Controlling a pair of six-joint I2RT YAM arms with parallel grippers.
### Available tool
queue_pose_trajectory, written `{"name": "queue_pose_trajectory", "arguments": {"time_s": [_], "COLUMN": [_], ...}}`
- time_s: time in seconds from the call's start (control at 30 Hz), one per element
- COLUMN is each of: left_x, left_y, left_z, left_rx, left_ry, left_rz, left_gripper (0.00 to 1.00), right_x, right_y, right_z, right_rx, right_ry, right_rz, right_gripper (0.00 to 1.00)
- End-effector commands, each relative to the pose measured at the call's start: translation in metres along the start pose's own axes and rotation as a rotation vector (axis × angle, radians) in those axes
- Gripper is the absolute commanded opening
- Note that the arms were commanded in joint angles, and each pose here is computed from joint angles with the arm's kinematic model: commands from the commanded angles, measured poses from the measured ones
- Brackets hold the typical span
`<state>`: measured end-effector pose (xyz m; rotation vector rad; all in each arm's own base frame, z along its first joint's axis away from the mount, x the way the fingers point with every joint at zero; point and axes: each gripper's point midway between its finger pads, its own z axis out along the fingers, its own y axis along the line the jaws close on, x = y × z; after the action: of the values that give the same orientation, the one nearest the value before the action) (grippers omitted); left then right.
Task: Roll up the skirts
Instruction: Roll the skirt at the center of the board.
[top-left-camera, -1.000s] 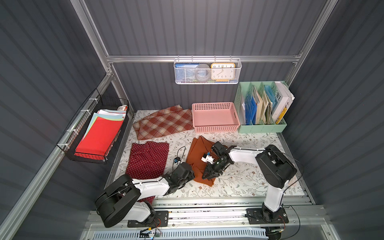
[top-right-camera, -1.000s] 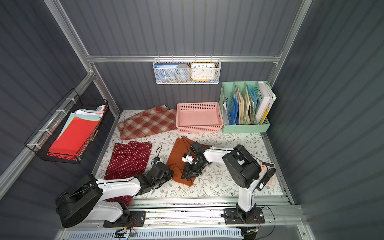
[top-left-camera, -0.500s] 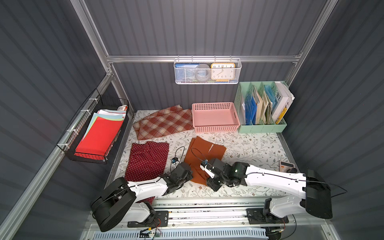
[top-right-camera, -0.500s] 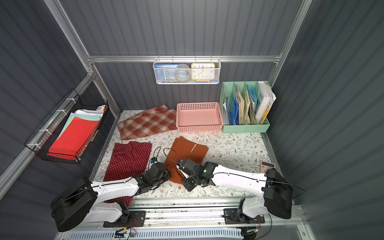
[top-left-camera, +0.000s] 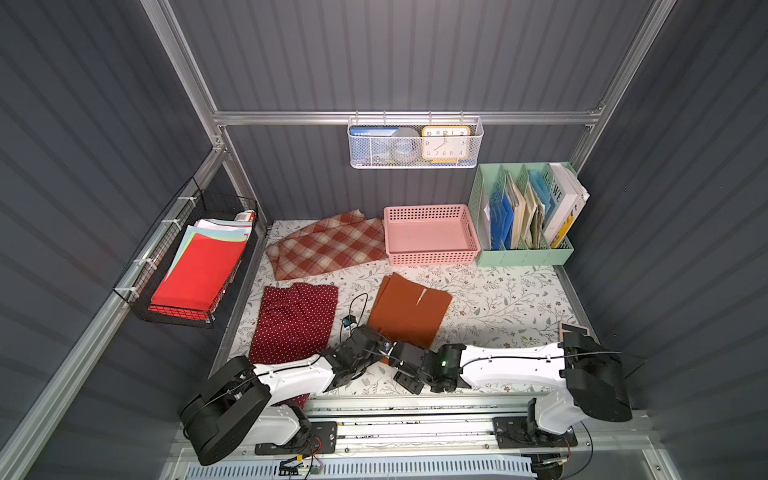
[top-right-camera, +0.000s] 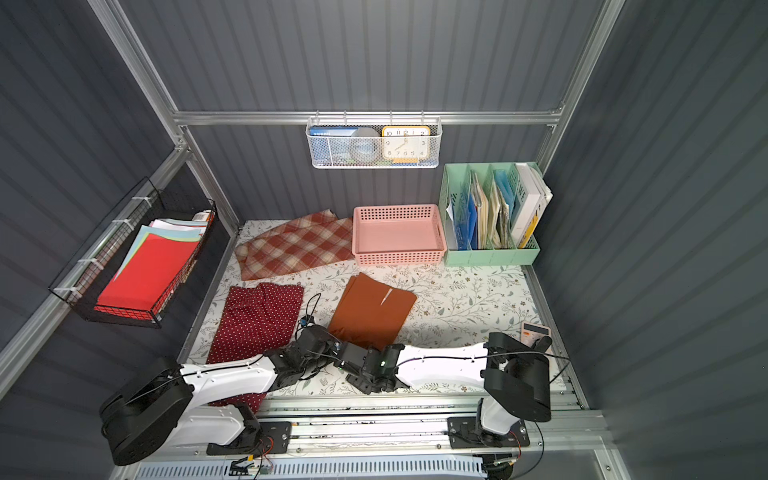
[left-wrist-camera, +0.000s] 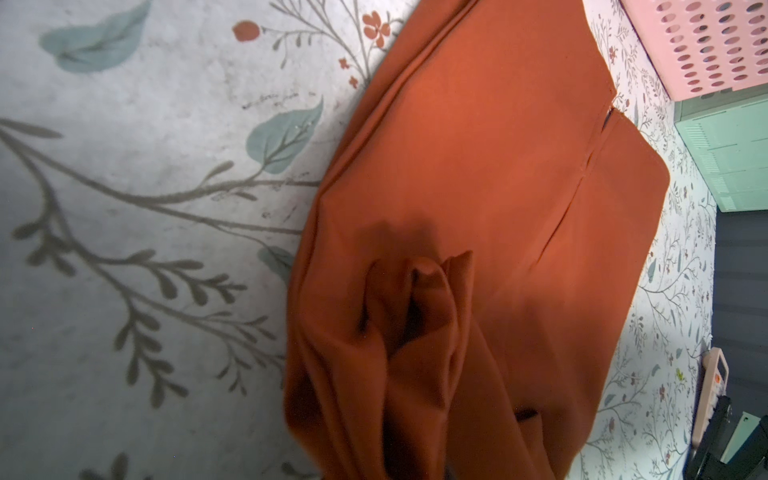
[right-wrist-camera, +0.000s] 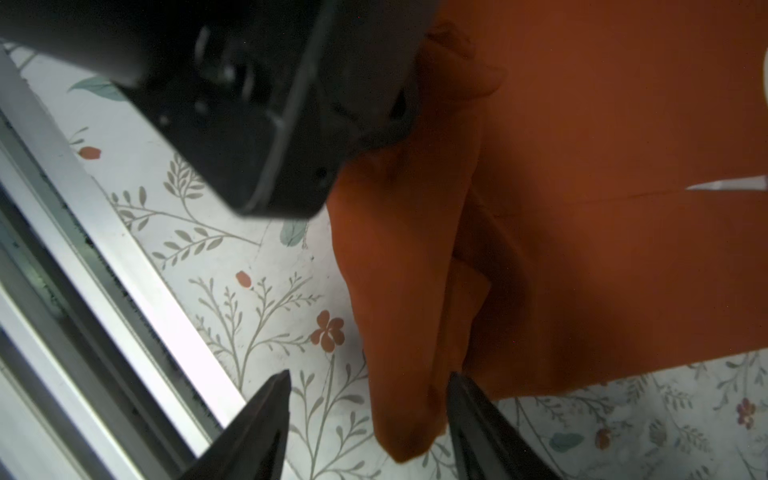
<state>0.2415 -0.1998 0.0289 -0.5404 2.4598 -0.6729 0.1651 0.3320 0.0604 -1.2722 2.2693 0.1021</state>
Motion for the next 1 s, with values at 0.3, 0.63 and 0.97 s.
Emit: {"name": "queue_pose_trajectory", "arguments": {"time_s": [0.3, 0.63, 0.97], "left_x": [0.013, 0.008, 0.015], "left_y": [0.015, 0.012, 0.020], "left_z": [-0.008, -0.020, -0.012], "left_rx": [-0.021, -0.003, -0.026], "left_ry": [0.059, 0.038, 0.063], "left_rz": [-0.013, -0.027, -0.038], "left_gripper": [0.00, 0.00, 0.00], "right_x": [0.014, 0.054, 0.062], "right_y": [-0.012, -0.014, -0.029], "right_z": [0.046, 0.054, 0.042], "right_rx": [0.004, -0.046, -0.007], "right_ry": [0.125, 0.264, 0.237], "right_rz": [0.021, 0.094, 0.151], "right_gripper": [0.29, 0.00, 0.45]}}
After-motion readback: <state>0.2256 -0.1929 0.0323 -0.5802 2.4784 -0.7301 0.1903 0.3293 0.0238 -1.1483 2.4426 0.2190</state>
